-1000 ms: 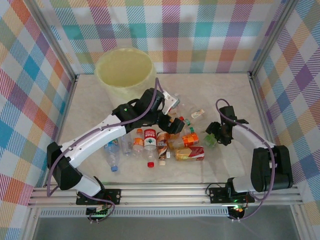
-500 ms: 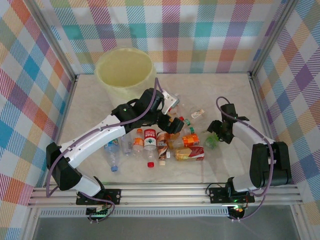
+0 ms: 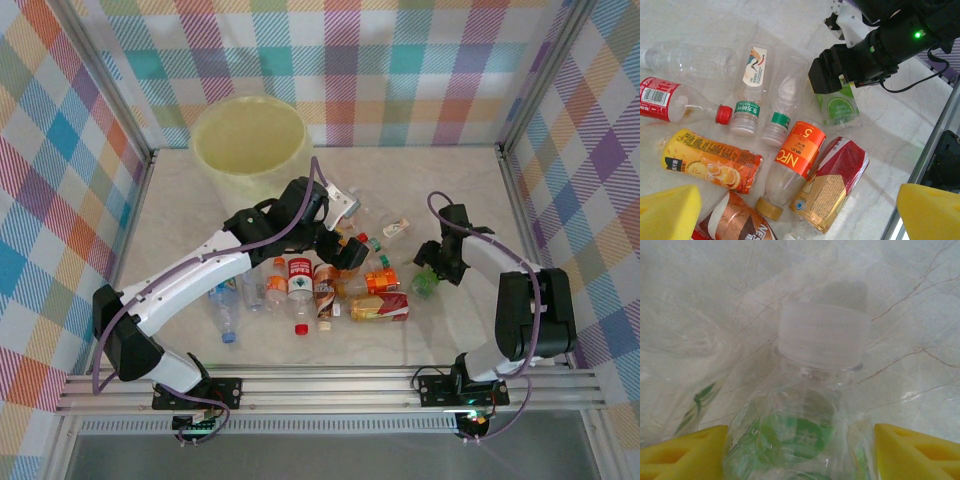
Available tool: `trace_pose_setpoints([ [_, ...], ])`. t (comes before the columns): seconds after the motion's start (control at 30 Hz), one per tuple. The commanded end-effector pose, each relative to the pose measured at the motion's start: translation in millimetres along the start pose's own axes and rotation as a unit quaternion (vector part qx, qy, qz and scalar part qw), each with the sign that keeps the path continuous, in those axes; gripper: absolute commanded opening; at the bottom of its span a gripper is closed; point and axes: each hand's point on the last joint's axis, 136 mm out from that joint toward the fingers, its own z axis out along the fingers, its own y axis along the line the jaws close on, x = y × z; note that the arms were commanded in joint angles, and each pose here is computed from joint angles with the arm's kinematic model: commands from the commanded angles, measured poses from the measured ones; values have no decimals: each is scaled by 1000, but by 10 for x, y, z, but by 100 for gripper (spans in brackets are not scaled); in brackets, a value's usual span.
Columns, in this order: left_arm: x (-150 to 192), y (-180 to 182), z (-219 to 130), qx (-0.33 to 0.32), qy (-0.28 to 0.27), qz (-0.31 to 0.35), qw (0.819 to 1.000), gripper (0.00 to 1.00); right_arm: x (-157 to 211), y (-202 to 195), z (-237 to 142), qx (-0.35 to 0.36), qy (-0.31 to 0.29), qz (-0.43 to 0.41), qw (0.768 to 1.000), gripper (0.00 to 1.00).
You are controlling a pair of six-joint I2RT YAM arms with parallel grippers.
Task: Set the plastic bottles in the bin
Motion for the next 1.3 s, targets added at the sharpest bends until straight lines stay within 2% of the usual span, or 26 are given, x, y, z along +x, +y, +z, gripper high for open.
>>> trace_pose_setpoints([
  [0.0, 8, -43, 3, 7, -1, 7, 1000, 100, -28, 57, -33, -10, 9, -9, 1000, 74],
  [0.13, 2, -47, 12, 7, 6, 5, 1000, 100, -30, 37, -58, -6, 5, -9, 1000, 66],
  [0.37, -26, -120, -17, 26, 7, 1, 1000, 100, -63, 69, -200, -25, -23, -20, 999, 61],
  [0.57, -134, -249, -150, 55, -12, -2, 998, 100, -134, 46, -570, -33, -78, -40, 996, 58],
  [0.9, -188, -422, -71, 107, -11, -87, 990, 100, -200, 511, -1554, -184, -164, -74, 966, 55],
  [1.03, -178, -493, 10, 121, -30, -113, 986, 100, -178, 766, -1908, -247, -172, -80, 950, 54],
  [1.27, -233, -656, 126, 140, -55, -133, 980, 100, -121, 1141, -2404, -318, -186, -94, 925, 55],
])
